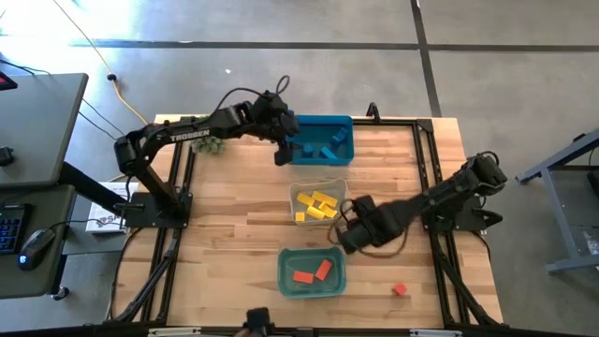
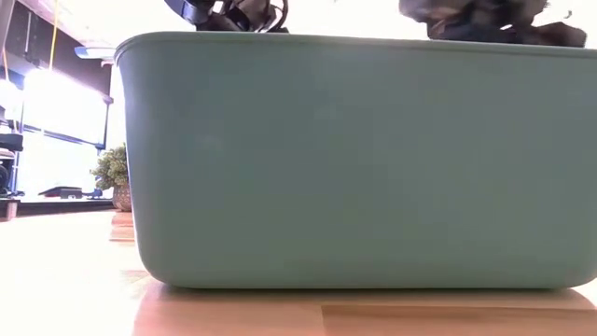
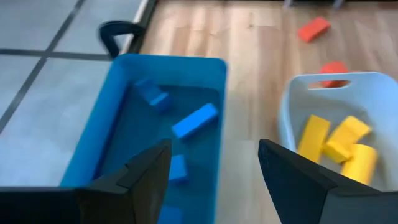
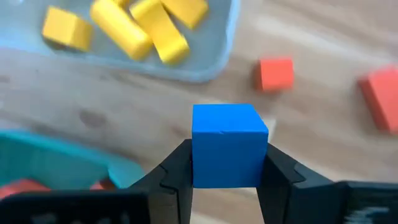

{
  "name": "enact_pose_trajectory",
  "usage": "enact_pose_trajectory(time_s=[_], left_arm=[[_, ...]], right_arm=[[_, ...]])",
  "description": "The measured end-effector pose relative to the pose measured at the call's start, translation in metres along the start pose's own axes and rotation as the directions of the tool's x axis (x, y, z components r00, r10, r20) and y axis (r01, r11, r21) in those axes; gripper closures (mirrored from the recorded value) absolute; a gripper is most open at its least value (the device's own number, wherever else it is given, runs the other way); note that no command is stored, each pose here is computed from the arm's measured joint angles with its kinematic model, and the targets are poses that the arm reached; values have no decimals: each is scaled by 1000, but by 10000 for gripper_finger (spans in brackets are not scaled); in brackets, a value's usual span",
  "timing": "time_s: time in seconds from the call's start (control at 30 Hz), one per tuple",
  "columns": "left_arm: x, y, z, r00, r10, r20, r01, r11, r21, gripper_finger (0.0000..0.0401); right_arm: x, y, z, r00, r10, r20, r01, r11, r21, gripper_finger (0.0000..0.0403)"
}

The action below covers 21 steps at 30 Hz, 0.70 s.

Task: Sort & place blocks by color
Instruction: Put the blue block into the blue bin

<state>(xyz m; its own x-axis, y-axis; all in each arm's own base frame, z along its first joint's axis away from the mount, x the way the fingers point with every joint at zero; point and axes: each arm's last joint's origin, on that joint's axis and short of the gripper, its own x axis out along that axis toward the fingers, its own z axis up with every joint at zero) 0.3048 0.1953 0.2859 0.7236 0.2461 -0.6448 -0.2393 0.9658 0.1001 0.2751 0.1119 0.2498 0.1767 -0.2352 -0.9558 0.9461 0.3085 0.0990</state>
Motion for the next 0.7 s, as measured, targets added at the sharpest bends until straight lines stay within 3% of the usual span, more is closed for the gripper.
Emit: enact_pose_trajectory(time_s=[0.3, 0.47, 0.7], left_arm=[[-9, 31, -10, 997, 74, -12, -74, 993, -94, 170], [-12, 40, -16, 995, 87, -39, -91, 989, -120, 170], [-14, 48, -21, 993, 98, -59, -108, 976, -191, 170]], right_arm=[[19, 4, 71, 1000, 13, 21, -9, 981, -194, 297], [20, -10, 118, 998, 26, 48, -11, 958, -287, 297], [21, -32, 189, 982, 143, 124, -88, 925, -369, 297]])
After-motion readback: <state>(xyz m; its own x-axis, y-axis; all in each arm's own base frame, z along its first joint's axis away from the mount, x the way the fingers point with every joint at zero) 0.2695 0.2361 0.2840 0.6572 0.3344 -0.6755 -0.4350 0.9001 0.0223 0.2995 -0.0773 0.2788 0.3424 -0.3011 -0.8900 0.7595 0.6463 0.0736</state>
